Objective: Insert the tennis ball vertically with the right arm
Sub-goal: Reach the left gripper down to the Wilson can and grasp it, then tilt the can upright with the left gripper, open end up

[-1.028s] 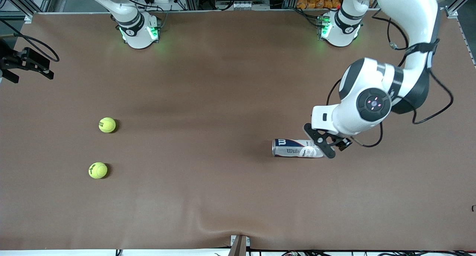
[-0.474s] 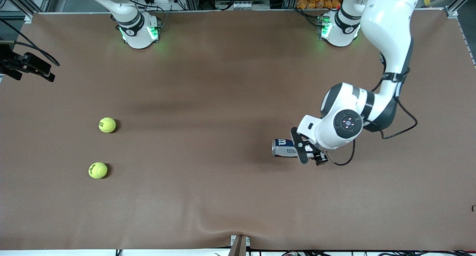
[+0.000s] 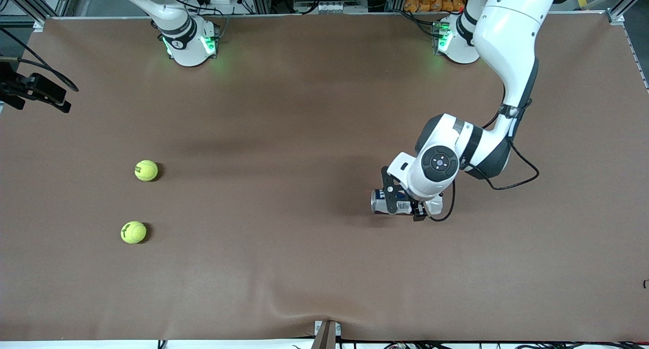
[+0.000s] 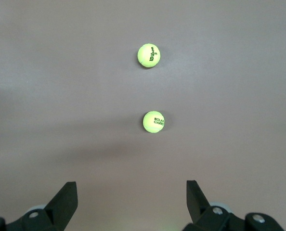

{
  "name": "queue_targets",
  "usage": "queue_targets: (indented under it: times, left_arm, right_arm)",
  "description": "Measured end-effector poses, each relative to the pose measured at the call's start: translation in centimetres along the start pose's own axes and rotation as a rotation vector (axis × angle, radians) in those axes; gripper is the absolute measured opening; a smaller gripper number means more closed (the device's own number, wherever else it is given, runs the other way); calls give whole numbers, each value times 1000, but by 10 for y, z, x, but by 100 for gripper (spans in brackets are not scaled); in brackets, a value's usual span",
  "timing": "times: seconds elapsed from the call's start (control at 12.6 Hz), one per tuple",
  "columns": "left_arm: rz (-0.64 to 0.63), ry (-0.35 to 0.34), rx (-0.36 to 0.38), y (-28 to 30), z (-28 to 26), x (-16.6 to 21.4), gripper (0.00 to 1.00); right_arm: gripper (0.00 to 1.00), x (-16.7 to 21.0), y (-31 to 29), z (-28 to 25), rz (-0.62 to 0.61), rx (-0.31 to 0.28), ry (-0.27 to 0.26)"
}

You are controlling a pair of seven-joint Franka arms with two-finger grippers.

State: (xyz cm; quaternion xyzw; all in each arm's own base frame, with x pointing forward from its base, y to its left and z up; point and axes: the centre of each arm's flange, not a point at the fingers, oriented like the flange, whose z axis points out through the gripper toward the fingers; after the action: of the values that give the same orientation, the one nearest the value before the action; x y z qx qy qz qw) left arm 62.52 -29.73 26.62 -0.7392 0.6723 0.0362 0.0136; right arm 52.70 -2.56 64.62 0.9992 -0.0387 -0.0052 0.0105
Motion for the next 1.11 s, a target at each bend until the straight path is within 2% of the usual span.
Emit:
queue_targets:
  times: [0.55, 1.11]
  left_arm:
    - [13, 31, 32, 6, 49, 2, 100]
    - [-22, 41, 41, 7, 50, 2, 100]
  right_arm:
    - [100, 10, 6, 6, 23, 1, 29]
    - [100, 12, 0, 8, 20, 0, 28]
